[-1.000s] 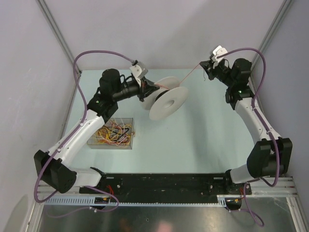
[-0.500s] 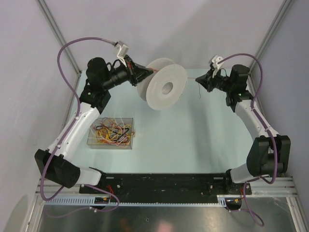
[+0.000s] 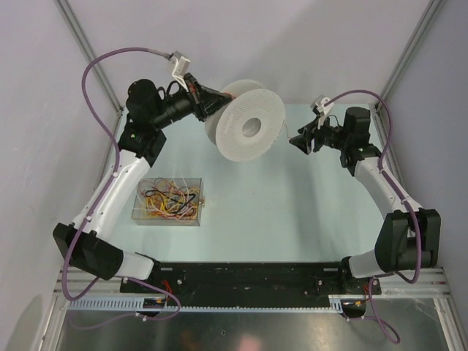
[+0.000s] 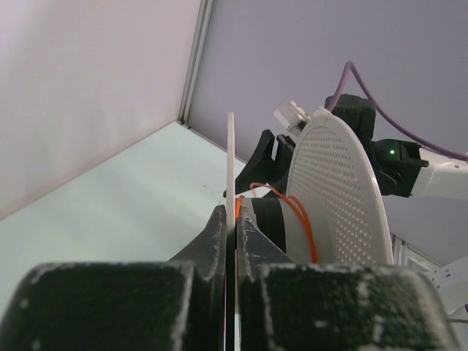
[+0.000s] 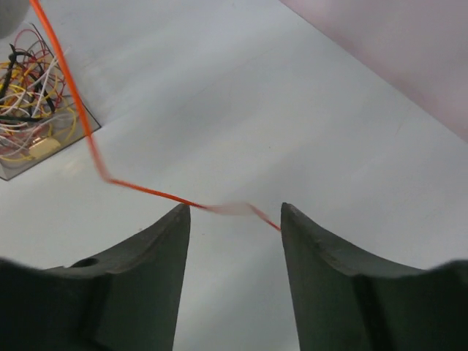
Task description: Wrap the cables
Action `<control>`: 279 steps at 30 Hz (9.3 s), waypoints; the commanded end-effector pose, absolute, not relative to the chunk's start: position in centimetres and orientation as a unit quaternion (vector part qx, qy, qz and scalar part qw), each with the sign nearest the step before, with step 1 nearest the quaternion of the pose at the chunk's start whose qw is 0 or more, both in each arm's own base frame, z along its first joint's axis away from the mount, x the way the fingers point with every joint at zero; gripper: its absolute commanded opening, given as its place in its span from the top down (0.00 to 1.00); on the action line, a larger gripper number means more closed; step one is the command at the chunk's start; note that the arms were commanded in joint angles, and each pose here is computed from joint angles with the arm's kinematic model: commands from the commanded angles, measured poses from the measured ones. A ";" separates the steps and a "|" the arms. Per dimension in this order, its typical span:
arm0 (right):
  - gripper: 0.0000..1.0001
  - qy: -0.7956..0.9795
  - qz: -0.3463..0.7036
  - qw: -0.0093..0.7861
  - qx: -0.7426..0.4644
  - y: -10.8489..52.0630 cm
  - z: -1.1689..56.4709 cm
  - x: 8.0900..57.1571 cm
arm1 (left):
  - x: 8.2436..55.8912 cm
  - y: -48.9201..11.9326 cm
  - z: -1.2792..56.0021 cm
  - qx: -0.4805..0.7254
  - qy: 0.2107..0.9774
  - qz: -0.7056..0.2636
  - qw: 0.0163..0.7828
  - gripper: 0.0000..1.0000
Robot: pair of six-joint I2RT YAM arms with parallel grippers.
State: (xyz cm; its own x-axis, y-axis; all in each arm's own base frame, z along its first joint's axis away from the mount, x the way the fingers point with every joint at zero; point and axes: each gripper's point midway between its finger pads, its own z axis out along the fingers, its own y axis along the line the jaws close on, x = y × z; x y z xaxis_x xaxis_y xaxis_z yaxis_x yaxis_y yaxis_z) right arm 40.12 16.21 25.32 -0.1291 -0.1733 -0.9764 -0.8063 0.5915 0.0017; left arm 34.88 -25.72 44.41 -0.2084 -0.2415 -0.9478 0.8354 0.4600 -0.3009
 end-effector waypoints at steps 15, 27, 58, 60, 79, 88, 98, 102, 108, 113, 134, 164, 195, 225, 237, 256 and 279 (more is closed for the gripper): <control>0.19 0.668 0.253 0.579 -0.392 15.7 28.7 34.2 | 33.2 -24.1 52.9 0.204 0.556 -0.495 0.636 1.00; 0.17 0.667 0.229 0.644 -0.297 14.9 28.5 36.2 | 35.7 -23.5 53.9 0.093 0.567 -0.533 0.621 1.00; 0.15 0.551 0.179 0.733 -0.356 23.9 28.2 37.9 | 36.7 -19.4 53.5 -0.058 0.583 -0.537 0.608 1.00; 0.16 0.549 0.177 0.735 -0.356 24.1 28.2 38.0 | 36.5 -19.6 53.6 -0.051 0.583 -0.538 0.607 1.00; 0.45 0.537 0.175 0.741 -0.364 24.9 27.3 38.9 | 35.5 -20.1 54.1 -0.031 0.577 -0.555 0.598 1.00; 0.51 0.532 0.177 0.741 -0.370 25.6 27.0 39.4 | 35.3 -20.3 54.4 -0.028 0.574 -0.563 0.594 1.00; 0.78 0.531 0.179 0.738 -0.377 26.0 26.7 39.8 | 35.2 -20.4 54.2 -0.031 0.574 -0.568 0.589 1.00; 0.76 0.524 0.176 0.742 -0.380 26.2 26.9 40.0 | 35.2 -20.4 54.0 -0.031 0.576 -0.568 0.587 1.00; 0.77 0.522 0.177 0.744 -0.378 26.3 27.3 40.2 | 35.2 -20.5 53.8 -0.032 0.577 -0.569 0.585 1.00; 0.93 0.522 0.179 0.743 -0.379 26.4 27.5 40.1 | 35.5 -20.4 53.5 -0.037 0.579 -0.565 0.587 1.00; 1.00 0.499 0.218 0.592 -0.594 29.5 22.4 26.1 | 45.1 -16.5 42.7 -0.131 0.713 -0.309 0.615 1.00; 1.00 0.481 0.202 0.693 -0.497 29.7 37.9 29.7 | 40.3 -24.1 30.8 0.107 0.795 -0.171 0.572 1.00; 1.00 0.557 0.251 0.561 -0.558 24.0 32.8 31.1 | 24.7 -27.6 36.6 0.564 0.449 -0.300 0.625 1.00; 1.00 0.730 0.452 0.426 -0.286 22.3 27.0 32.7 | 20.8 -29.3 38.1 0.637 0.266 -0.216 0.690 1.00; 1.00 0.742 0.507 0.385 -0.211 22.2 26.7 32.2 | 20.4 -30.1 37.4 0.654 0.240 -0.193 0.691 1.00; 1.00 0.723 0.487 0.391 -0.296 21.7 26.0 29.5 | 20.5 -30.2 36.9 0.657 0.240 -0.193 0.688 1.00; 1.00 0.752 0.467 0.464 -0.041 20.0 22.7 43.9 | 32.3 -34.7 31.1 0.705 0.203 -0.018 0.679 1.00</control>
